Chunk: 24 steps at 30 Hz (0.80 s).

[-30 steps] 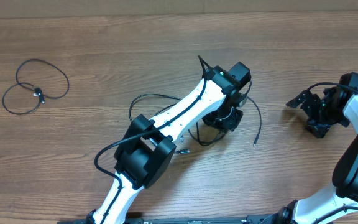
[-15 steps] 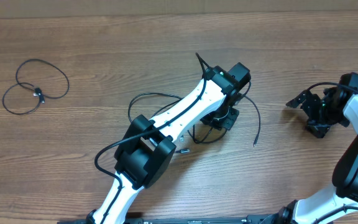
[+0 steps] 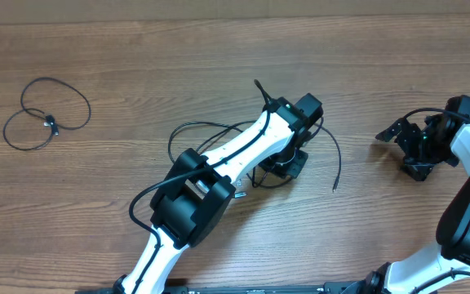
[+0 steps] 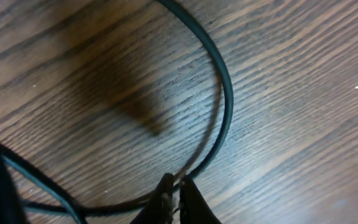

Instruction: Untangle cables

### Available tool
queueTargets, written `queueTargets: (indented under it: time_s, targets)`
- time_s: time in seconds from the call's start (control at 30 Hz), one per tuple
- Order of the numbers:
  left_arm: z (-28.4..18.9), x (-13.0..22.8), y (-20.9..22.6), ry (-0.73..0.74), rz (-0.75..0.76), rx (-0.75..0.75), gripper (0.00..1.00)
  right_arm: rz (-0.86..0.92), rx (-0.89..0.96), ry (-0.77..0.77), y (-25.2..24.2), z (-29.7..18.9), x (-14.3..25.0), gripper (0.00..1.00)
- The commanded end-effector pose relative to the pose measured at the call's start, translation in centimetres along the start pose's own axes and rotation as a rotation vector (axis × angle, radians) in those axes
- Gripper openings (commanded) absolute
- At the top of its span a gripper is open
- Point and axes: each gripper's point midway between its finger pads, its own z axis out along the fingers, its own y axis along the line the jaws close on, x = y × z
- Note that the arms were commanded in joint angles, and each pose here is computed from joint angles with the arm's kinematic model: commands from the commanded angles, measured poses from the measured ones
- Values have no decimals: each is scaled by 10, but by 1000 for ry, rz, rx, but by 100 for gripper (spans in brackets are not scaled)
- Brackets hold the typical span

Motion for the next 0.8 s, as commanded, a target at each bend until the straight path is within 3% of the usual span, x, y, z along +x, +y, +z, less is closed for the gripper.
queueTargets:
  time_s: [0.0,0.47,0.77]
  targets:
    - [8,3,3,19,-19,8,9,-12,-3,-25,3,-4,-9,100]
    - [8,-2,-1,1,-11,21,21,-12,-3,-25,3,-4,-9,100]
    - [10,-4,-18,-2,62,117,26,-12,-3,-25,3,-4,-9,100]
